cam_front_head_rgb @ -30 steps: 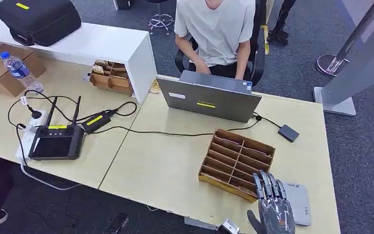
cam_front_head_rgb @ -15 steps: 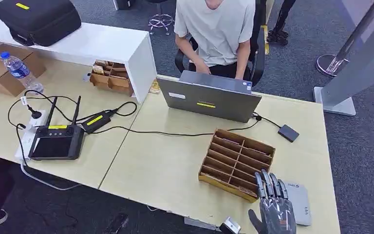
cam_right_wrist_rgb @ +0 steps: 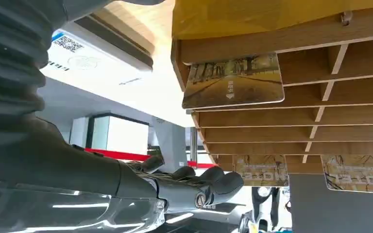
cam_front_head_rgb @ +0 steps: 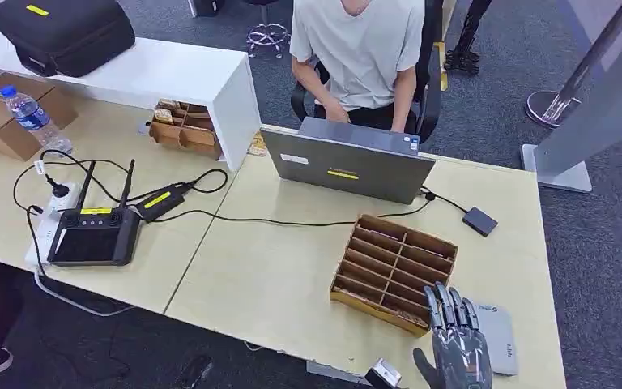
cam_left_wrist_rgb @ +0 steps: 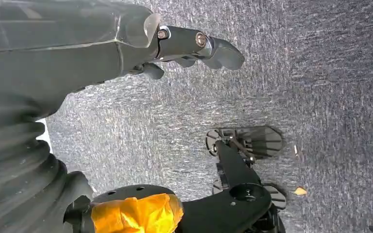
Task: Pass the card to the sensor for recognition and then transmit it.
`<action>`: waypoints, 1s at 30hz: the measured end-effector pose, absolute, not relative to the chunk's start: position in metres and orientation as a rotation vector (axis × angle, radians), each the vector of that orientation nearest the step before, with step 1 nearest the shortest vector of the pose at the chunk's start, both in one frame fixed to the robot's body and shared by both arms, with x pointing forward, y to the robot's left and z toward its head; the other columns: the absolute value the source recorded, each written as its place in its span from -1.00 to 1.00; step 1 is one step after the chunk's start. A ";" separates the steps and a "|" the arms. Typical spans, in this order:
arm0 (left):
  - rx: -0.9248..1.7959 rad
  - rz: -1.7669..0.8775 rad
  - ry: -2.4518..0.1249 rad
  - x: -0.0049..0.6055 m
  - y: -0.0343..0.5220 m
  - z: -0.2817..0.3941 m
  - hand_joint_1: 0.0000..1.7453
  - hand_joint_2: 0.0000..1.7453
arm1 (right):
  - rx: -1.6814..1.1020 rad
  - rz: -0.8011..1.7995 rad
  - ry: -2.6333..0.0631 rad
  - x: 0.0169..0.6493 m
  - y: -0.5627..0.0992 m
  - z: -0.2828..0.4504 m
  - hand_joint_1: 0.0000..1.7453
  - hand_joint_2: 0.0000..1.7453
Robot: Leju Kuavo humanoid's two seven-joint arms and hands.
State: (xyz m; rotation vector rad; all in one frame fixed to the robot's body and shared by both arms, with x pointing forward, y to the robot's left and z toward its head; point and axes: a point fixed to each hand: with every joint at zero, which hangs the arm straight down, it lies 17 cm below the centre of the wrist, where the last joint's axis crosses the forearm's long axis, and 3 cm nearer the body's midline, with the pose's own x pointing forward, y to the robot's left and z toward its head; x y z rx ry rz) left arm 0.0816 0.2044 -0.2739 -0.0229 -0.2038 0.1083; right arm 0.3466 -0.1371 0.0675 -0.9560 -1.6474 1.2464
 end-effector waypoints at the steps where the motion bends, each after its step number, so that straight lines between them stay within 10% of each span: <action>1: -0.023 0.109 -0.204 0.082 0.204 -0.274 -1.00 1.00 | -0.955 1.247 -1.647 0.347 -0.137 0.067 1.00 1.00; 30: 0.005 0.103 -0.208 0.081 0.210 -0.275 -1.00 1.00 | -0.930 1.203 -1.658 0.351 -0.141 0.071 1.00 1.00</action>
